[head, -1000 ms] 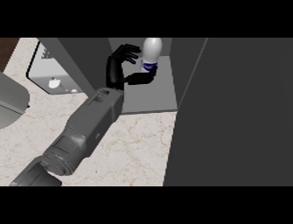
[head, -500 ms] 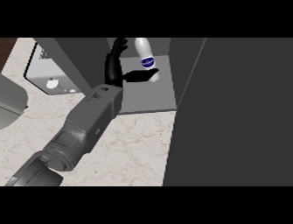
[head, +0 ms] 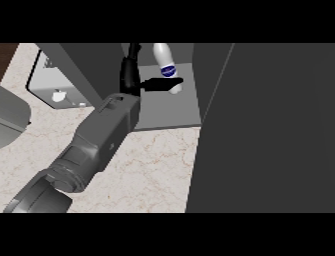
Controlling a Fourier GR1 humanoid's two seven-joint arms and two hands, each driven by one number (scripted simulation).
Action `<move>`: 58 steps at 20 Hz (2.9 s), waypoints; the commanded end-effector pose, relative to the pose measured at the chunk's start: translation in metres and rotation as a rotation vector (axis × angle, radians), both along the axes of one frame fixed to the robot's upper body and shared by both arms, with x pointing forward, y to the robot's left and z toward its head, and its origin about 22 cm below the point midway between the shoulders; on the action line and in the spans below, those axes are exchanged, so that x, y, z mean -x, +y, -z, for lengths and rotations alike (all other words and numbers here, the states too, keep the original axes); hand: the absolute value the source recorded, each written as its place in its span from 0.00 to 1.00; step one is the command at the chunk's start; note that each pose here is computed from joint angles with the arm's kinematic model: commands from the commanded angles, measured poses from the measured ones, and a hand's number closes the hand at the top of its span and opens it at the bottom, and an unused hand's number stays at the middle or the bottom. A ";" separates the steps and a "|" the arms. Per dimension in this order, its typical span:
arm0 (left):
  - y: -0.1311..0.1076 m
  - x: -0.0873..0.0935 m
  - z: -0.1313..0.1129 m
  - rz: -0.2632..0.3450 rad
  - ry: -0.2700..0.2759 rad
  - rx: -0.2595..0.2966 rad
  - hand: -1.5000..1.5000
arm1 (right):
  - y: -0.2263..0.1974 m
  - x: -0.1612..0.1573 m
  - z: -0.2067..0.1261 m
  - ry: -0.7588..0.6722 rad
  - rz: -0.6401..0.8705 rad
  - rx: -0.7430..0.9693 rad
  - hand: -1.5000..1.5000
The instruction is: Pick up the bottled water, place it into the cabinet and close the cabinet
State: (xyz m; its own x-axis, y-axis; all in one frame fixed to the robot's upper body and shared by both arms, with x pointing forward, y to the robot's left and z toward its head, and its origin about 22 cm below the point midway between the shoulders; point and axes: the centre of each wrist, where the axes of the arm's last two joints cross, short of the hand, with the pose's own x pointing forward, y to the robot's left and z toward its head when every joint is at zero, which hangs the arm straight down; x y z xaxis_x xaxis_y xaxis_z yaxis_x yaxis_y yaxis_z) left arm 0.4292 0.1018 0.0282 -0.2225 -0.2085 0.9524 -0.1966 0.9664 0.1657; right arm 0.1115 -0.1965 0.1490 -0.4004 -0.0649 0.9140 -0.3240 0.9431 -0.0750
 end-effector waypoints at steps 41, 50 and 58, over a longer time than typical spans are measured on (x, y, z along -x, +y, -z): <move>0.060 0.185 0.014 0.403 -0.047 0.399 1.00 | 0.019 0.017 -0.026 0.151 -0.270 0.189 1.00; 0.132 0.212 0.003 0.341 -0.079 0.386 1.00 | 0.071 0.015 -0.033 0.134 -0.375 0.155 1.00; 0.163 0.239 0.024 0.297 -0.070 0.412 1.00 | 0.137 0.012 -0.021 0.067 -0.485 0.260 1.00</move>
State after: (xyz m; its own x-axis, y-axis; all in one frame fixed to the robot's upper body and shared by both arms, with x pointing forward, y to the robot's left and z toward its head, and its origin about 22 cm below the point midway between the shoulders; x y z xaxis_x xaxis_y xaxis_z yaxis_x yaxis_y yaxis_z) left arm 0.1997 0.2504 0.0124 -0.2853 0.2588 0.9228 0.1148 0.9652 -0.2352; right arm 0.1126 -0.1023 0.1688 -0.2450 0.0339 0.9689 -0.6525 0.7334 -0.1906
